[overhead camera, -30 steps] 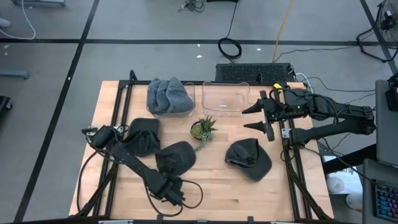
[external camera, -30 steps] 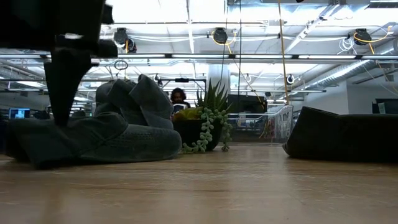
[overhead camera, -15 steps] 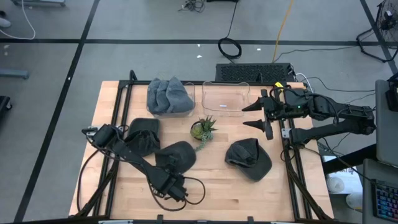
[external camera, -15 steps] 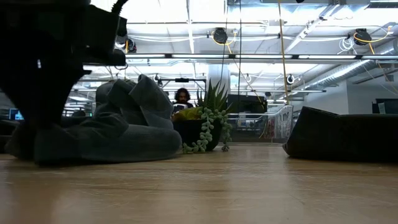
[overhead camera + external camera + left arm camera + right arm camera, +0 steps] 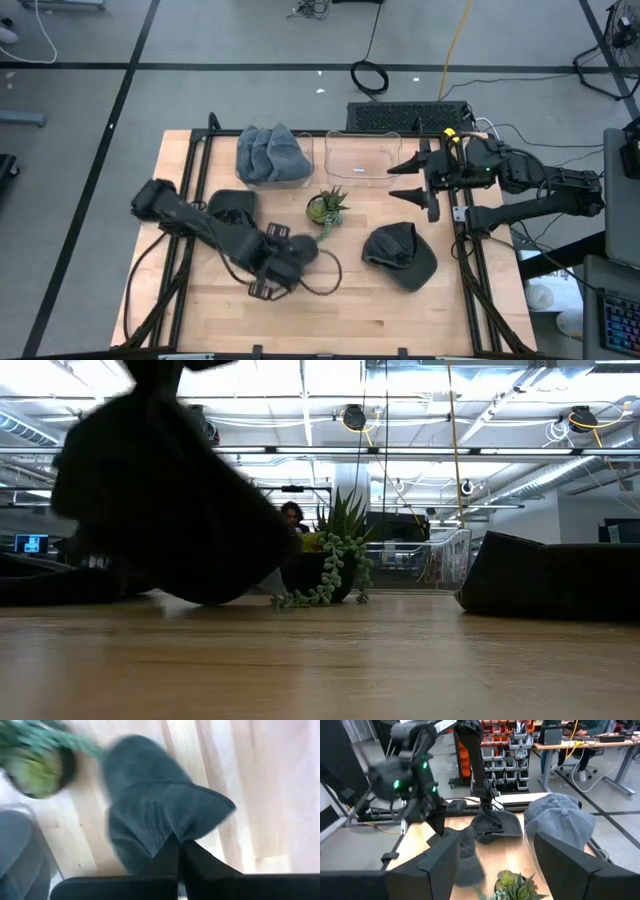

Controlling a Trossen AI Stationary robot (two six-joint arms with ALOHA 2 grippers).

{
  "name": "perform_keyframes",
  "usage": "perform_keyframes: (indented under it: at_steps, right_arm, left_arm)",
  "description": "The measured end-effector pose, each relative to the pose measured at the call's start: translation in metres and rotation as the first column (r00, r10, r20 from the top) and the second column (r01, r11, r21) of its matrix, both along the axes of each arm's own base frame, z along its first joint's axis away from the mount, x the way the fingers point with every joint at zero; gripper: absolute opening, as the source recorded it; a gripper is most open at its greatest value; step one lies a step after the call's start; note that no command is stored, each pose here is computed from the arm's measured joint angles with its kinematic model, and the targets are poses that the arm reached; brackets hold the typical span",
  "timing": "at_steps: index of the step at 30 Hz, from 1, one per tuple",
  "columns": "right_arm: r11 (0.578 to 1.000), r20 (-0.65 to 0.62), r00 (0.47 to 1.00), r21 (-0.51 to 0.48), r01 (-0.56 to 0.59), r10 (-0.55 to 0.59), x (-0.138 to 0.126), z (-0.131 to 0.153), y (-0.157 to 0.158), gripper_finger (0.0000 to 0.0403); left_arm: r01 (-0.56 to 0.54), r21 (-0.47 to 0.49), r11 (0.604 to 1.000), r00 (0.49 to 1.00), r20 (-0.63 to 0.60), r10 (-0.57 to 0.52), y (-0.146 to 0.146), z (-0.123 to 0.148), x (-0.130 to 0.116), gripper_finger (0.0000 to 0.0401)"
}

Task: Pick & Place hat
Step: Put the middle black cap into the right transparent bin

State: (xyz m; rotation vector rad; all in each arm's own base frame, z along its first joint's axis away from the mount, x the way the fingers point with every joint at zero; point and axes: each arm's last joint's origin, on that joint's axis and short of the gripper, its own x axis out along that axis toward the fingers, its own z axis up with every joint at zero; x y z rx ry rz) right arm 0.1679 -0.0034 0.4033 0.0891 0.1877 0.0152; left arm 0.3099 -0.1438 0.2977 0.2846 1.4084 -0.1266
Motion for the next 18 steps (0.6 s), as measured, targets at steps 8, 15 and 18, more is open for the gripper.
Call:
perform_keyframes:
  at_steps: [8,15,18]
  right_arm:
    - [1.0,0.0,1.0,0.011,0.002,-0.002,0.0,0.0,0.0,0.0242]
    - [1.0,0.0,1.0,0.01,0.001,-0.001,0.0,0.0,0.0,0.0242]
    - [1.0,0.007,1.0,-0.028,0.004,-0.004,0.002,0.0,0.0,0.0242]
  left_arm:
    - [-0.142,-0.188,0.972,0.973,0.155,0.172,0.03,0.066,-0.019,0.0001]
    - [-0.177,-0.274,0.945,0.943,0.228,0.243,0.038,0.095,-0.022,0.0001]
    - [-0.189,-0.32,0.928,0.918,0.278,0.283,0.043,0.107,-0.018,0.0001]
